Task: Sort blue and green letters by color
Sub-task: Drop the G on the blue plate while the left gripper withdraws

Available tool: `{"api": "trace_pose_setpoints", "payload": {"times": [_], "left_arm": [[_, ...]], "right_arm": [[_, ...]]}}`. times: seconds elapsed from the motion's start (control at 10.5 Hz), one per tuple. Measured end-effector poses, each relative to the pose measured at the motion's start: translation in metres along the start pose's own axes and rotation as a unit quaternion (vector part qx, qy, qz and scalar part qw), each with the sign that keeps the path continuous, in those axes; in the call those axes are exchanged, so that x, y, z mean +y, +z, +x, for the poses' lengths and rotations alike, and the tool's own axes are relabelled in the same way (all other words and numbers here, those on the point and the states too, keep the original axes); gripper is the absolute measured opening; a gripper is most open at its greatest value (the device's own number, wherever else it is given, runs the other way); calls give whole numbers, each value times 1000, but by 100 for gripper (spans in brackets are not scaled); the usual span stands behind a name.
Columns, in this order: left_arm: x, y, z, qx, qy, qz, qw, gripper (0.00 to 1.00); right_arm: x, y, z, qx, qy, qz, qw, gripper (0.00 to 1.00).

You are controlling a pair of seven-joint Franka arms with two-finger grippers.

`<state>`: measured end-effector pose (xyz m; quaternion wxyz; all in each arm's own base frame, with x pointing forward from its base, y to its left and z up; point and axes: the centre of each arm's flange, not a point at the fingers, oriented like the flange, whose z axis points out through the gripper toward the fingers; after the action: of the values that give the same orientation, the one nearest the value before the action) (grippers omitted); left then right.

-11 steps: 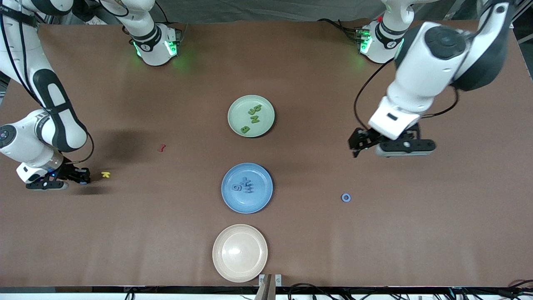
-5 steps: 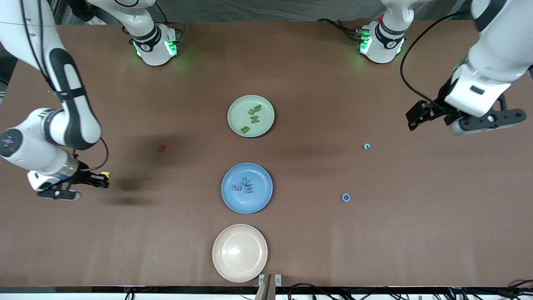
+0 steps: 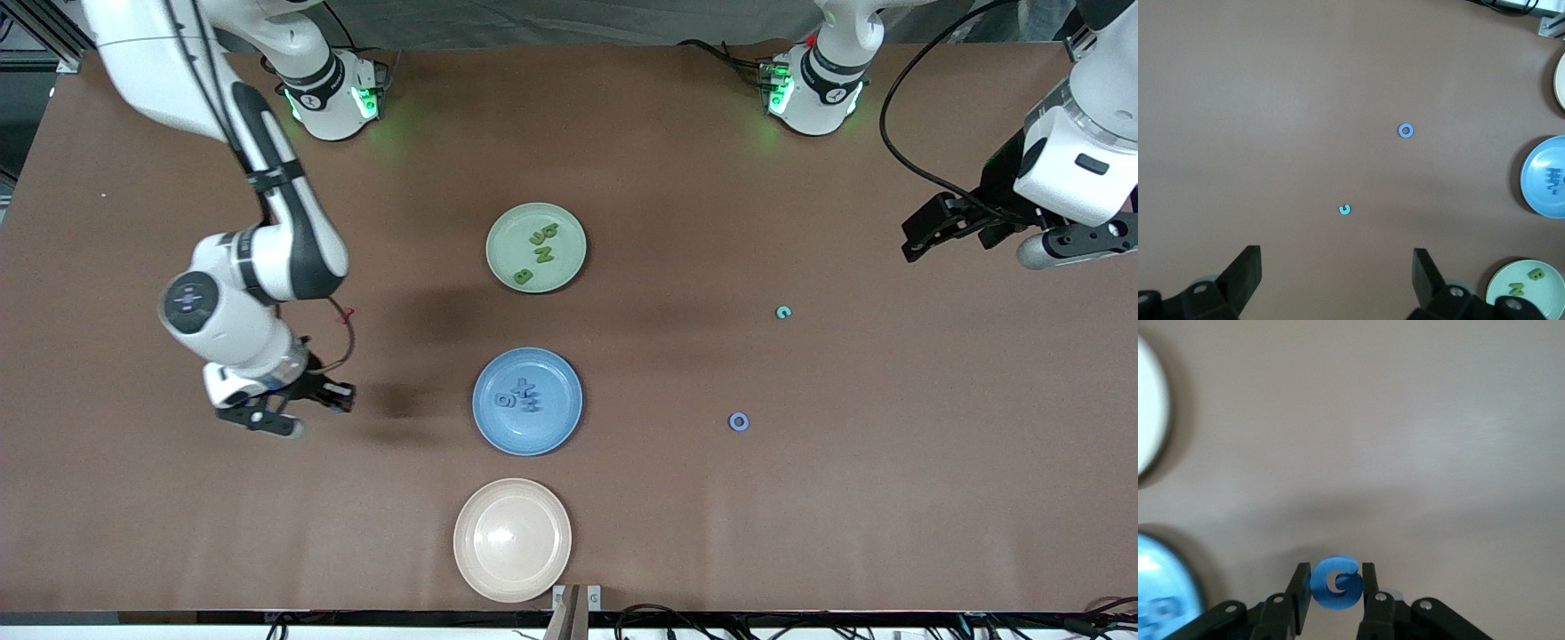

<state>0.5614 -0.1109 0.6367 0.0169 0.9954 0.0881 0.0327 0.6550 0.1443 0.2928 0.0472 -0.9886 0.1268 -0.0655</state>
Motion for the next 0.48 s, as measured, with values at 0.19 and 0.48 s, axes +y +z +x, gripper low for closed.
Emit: {"api": "trace_pose_setpoints", "payload": {"times": [0.19,0.48], "left_arm": [[-5,-2,1,1,15,1,1000,100],[-7,-9,-2,7,27,2,1000,100]], "right_arm": [[-73,6,-23,1,-19,20,1000,36],[-166,28,-58,22,-28,65,997,36]]}}
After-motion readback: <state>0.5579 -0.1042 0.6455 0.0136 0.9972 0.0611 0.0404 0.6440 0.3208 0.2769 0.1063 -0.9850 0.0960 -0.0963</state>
